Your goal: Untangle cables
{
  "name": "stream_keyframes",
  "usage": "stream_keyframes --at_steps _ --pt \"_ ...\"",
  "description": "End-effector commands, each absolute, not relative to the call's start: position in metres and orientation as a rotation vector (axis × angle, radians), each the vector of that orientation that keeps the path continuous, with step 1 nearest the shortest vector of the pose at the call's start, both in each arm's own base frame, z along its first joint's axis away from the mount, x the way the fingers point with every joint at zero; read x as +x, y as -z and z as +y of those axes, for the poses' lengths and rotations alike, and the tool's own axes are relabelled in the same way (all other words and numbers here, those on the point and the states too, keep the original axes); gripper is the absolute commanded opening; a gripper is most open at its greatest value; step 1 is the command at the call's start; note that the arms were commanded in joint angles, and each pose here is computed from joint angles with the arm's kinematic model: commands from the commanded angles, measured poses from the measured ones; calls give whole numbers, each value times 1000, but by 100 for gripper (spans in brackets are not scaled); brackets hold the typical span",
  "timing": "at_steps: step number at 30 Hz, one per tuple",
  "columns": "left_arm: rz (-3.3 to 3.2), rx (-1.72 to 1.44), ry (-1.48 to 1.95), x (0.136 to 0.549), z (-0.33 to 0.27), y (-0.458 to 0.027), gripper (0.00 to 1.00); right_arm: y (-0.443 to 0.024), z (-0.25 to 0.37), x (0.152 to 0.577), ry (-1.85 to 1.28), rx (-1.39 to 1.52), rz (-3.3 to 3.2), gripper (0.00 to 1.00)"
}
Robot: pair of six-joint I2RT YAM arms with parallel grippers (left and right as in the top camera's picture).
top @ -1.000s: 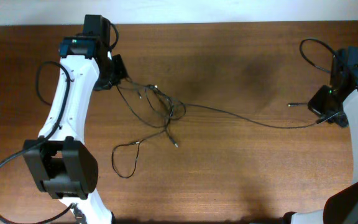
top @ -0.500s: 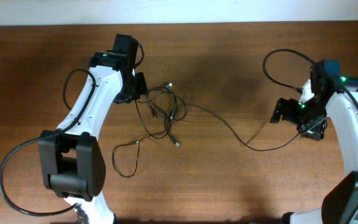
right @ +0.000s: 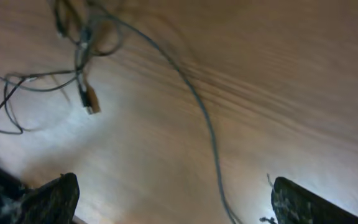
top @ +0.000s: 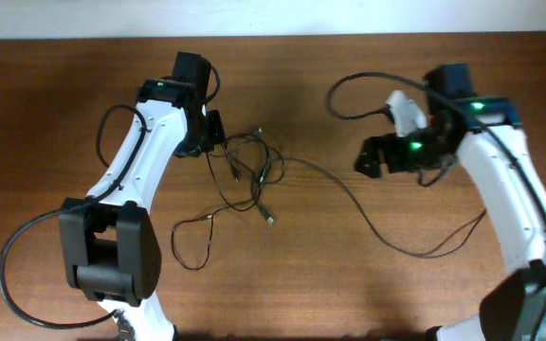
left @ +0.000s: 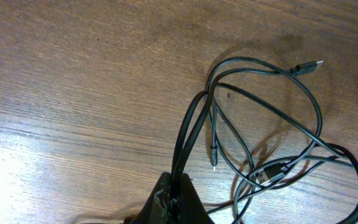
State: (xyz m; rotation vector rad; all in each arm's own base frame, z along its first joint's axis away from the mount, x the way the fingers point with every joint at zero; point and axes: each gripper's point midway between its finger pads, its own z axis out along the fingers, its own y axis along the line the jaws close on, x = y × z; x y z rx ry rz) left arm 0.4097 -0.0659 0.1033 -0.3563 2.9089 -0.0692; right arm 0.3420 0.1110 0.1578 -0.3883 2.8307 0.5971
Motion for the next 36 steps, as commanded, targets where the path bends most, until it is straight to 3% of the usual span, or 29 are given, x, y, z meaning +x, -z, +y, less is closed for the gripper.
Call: stream_keyframes --at_steps 1,7,10,19,21,23,25,27,32,36 --pt "2910 -333 68 408 -67 -104 0 -164 152 352 -657 -524 2730 99" --pt "2911 -333 68 408 -67 -104 0 -139 200 376 -534 -713 2632 98" --pt "2911 -333 68 408 -67 -104 0 -95 225 387 -542 -774 2654 93" --pt "2911 -334 67 408 -67 -104 0 -11 235 404 -537 -818 2710 92" --pt "2910 -333 68 408 -67 -104 0 -9 235 403 -537 -819 2718 81" --pt "2910 -333 68 408 -67 -104 0 -9 234 403 -537 -818 2718 46" --pt "2910 -333 68 408 -67 -104 0 -12 236 403 -543 -813 2713 4" --pt "2911 -333 68 408 -67 -104 0 -33 242 405 -588 -818 2667 4" --pt "2919 -334 65 406 -67 -104 0 -150 253 406 -663 -828 2405 4" --pt "2920 -334 64 406 -66 -104 0 -207 249 397 -658 -814 2284 4"
